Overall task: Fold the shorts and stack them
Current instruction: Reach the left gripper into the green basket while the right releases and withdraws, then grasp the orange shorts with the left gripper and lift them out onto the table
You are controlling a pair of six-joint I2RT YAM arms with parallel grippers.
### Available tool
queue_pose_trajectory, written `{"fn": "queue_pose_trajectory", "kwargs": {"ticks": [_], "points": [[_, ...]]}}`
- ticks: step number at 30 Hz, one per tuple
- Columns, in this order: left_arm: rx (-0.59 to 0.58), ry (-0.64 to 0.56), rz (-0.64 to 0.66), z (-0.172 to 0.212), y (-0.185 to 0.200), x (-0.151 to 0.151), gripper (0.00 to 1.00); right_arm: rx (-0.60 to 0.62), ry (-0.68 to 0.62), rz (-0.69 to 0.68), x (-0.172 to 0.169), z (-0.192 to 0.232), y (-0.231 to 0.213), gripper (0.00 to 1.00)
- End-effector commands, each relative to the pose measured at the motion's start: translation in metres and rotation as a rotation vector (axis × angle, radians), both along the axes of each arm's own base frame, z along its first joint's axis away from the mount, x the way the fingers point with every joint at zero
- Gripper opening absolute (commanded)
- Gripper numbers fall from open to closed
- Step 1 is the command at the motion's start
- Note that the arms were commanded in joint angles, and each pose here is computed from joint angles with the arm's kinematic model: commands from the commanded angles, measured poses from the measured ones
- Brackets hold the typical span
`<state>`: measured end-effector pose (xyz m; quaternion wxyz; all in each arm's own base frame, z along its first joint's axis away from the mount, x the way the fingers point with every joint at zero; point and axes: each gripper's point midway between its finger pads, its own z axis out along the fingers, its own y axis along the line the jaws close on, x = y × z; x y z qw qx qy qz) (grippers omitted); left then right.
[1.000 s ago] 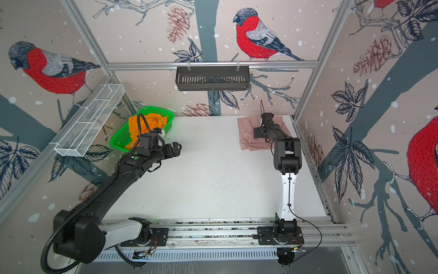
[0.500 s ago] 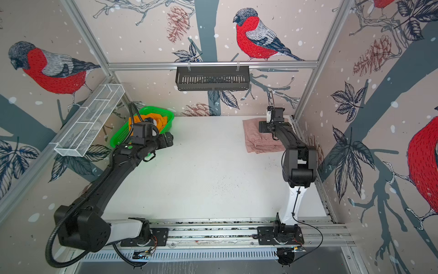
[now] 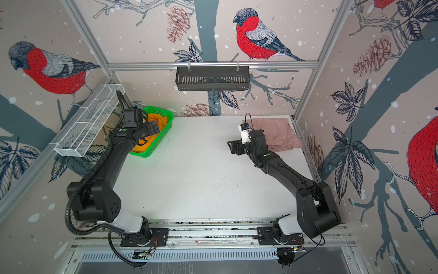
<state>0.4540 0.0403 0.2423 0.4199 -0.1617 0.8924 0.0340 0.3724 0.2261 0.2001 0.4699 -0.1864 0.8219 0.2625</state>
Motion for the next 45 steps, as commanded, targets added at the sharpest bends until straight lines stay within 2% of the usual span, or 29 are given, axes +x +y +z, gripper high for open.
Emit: {"fn": "queue_pose_trajectory", "kwargs": {"ticks": [1, 5, 12, 17, 26, 32, 36, 37, 39, 40, 44, 45], "points": [[0.053, 0.050, 0.042, -0.013, 0.021, 0.002, 0.98, 0.043, -0.030, 0.074, -0.013, 0.008, 0.020, 0.87], [0.021, 0.097, 0.062, -0.037, 0.041, 0.013, 0.98, -0.017, -0.014, 0.100, -0.020, 0.000, 0.023, 0.87], [0.026, 0.155, 0.096, -0.066, 0.064, 0.030, 0.98, 0.016, -0.036, 0.170, -0.036, 0.008, 0.039, 0.87], [-0.031, 0.162, 0.054, -0.088, 0.059, 0.053, 0.98, 0.024, -0.031, 0.225, -0.046, 0.005, 0.058, 0.87], [-0.101, 0.222, 0.080, -0.140, 0.063, 0.090, 0.98, 0.023, -0.006, 0.261, -0.059, -0.004, 0.068, 0.88], [-0.129, 0.260, 0.092, -0.179, 0.062, 0.100, 0.98, 0.036, -0.003, 0.266, -0.065, -0.004, 0.066, 0.87], [-0.148, 0.269, 0.084, -0.195, 0.059, 0.101, 0.94, 0.037, 0.002, 0.259, -0.066, -0.006, 0.064, 0.87], [-0.150, 0.273, 0.083, -0.197, 0.059, 0.102, 0.89, 0.034, 0.003, 0.255, -0.066, -0.007, 0.063, 0.87], [-0.154, 0.274, 0.076, -0.200, 0.058, 0.102, 0.75, 0.030, 0.005, 0.250, -0.066, -0.008, 0.062, 0.88], [-0.156, 0.270, 0.072, -0.200, 0.058, 0.103, 0.64, 0.029, 0.003, 0.247, -0.066, -0.008, 0.061, 0.88], [-0.152, 0.256, 0.057, -0.192, 0.057, 0.107, 0.07, 0.022, 0.013, 0.242, -0.066, -0.013, 0.060, 0.88], [-0.148, 0.248, 0.056, -0.186, 0.058, 0.108, 0.00, 0.023, 0.013, 0.242, -0.066, -0.013, 0.060, 0.88]]}}
